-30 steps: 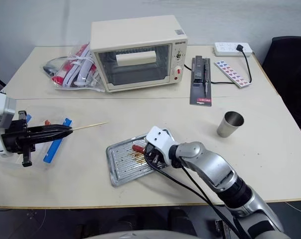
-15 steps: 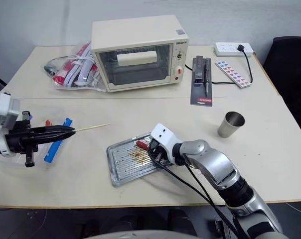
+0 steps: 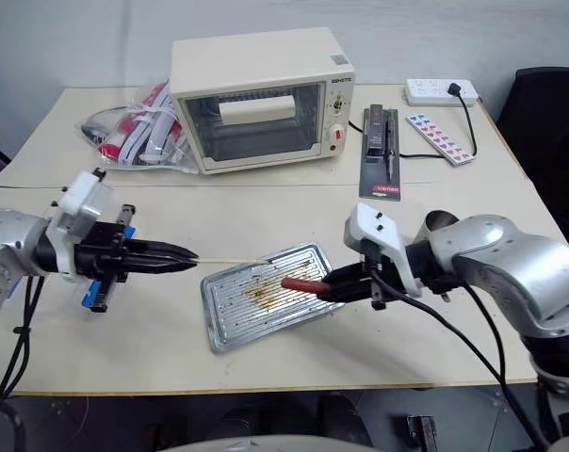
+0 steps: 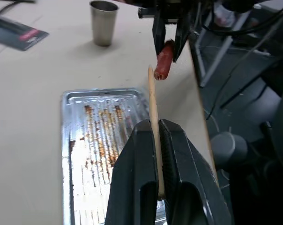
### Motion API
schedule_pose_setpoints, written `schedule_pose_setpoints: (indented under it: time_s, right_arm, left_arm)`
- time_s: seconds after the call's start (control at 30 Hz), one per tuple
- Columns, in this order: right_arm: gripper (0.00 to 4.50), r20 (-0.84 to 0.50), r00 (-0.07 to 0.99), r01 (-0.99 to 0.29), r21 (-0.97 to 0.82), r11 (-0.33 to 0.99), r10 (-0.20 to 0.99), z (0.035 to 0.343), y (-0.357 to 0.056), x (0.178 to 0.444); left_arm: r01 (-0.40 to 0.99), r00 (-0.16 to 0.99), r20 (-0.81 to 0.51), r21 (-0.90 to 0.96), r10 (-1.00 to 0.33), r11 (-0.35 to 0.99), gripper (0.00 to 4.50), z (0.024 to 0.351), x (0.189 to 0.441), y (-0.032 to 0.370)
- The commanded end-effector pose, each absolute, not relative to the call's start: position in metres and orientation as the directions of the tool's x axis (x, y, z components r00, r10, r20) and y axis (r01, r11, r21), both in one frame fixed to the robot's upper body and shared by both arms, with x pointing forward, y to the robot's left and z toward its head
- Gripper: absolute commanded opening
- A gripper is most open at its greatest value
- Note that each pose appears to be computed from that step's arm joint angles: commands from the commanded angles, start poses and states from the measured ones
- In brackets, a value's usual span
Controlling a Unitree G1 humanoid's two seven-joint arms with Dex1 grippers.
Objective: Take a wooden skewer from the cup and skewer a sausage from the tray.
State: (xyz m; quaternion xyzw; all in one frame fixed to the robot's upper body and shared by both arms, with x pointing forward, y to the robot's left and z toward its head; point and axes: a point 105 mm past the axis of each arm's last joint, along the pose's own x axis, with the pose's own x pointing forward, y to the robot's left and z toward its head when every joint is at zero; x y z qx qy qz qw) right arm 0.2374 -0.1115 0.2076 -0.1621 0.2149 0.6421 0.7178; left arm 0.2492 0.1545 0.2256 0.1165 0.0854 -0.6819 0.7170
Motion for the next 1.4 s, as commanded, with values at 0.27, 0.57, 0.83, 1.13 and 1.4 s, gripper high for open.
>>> schedule_pose_setpoints:
  time_s: [0.27, 0.57, 0.83, 1.13, 1.4]
  right_arm:
    - [0.96, -0.499, 0.121, -0.989, 0.016, 0.148, 0.858, 0.215, -0.115, 0.225]
    - [0.96, -0.495, 0.135, -0.986, 0.016, 0.165, 0.858, 0.212, -0.118, 0.224]
    - [0.96, -0.489, 0.155, -0.983, 0.009, 0.182, 0.858, 0.214, -0.119, 0.227]
    - [0.96, -0.49, 0.149, -0.984, 0.01, 0.176, 0.859, 0.213, -0.118, 0.226]
    - [0.96, -0.499, 0.148, -0.984, 0.014, 0.179, 0.854, 0.211, -0.121, 0.226]
  left_arm:
    - [0.995, -0.016, -0.265, 0.088, -0.964, -0.041, 0.0, 0.228, 0.247, 0.141]
    - [0.996, 0.013, -0.288, 0.092, -0.957, -0.014, 0.0, 0.227, 0.25, 0.152]
    - [0.996, -0.008, -0.271, 0.081, -0.963, -0.031, 0.0, 0.216, 0.237, 0.14]
    - [0.996, 0.022, -0.259, 0.09, -0.966, -0.001, 0.0, 0.22, 0.24, 0.14]
    - [0.994, 0.047, -0.274, 0.104, -0.96, 0.019, 0.0, 0.225, 0.246, 0.149]
